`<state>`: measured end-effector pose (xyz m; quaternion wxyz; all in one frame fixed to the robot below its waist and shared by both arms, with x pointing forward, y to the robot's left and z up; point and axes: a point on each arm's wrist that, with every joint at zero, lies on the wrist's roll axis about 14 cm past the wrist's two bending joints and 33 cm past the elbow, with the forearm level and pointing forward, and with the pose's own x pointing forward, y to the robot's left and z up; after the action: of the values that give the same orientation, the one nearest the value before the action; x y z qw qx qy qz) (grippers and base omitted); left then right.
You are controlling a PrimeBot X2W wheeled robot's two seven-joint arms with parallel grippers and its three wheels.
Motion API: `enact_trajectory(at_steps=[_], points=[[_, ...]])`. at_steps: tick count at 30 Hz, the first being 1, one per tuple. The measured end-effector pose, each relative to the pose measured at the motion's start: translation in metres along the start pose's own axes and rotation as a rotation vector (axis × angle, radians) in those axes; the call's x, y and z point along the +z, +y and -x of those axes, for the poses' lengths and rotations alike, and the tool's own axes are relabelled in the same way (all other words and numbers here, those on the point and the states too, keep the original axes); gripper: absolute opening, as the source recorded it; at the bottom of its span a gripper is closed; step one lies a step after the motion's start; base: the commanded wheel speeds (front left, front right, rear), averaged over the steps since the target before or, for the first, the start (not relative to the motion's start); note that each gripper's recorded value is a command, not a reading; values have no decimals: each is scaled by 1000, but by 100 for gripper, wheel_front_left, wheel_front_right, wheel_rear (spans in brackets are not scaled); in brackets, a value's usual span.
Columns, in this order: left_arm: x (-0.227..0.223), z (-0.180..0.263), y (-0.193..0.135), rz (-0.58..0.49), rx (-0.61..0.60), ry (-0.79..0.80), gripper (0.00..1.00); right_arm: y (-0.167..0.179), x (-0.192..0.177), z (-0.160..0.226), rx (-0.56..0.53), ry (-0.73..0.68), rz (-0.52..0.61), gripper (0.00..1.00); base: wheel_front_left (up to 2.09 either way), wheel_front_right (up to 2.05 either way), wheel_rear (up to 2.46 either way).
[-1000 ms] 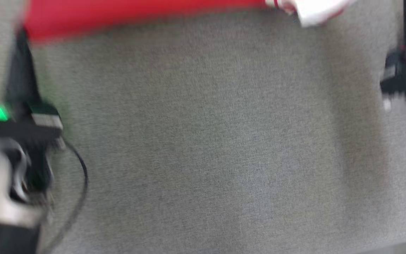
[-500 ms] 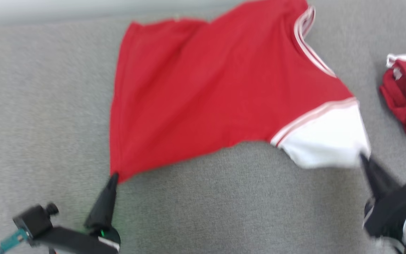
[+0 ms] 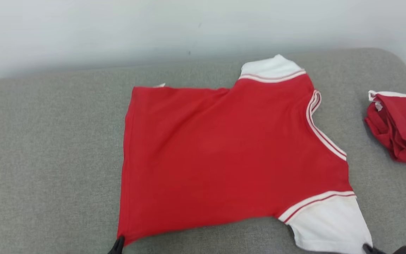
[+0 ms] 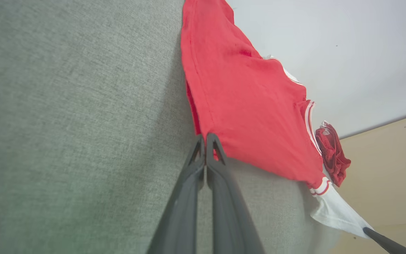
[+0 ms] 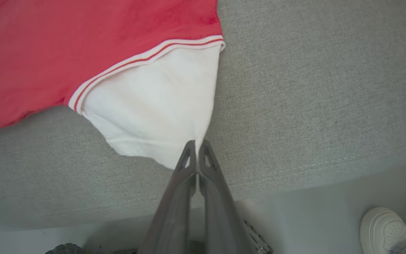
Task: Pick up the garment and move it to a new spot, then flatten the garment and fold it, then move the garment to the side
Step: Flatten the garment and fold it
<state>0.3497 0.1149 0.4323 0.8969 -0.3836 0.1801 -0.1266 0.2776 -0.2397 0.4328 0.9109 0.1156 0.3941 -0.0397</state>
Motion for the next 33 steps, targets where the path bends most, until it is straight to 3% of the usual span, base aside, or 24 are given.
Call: enact_trajectory(at_steps=[10, 17, 22, 33], points=[[-16, 23, 15, -116, 63, 57, 0, -6, -56, 22, 18, 195, -97, 0, 0, 0, 0], [-39, 40, 32, -249, 125, 214, 0, -18, -71, 35, -6, 242, -144, 0, 0, 0, 0], [-40, 45, 36, -287, 146, 254, 0, -22, -64, 38, -12, 211, -162, 0, 0, 0, 0], [-7, 19, 3, -277, 26, 108, 0, 1, 20, 23, 80, -135, -111, 0, 0, 0, 0]])
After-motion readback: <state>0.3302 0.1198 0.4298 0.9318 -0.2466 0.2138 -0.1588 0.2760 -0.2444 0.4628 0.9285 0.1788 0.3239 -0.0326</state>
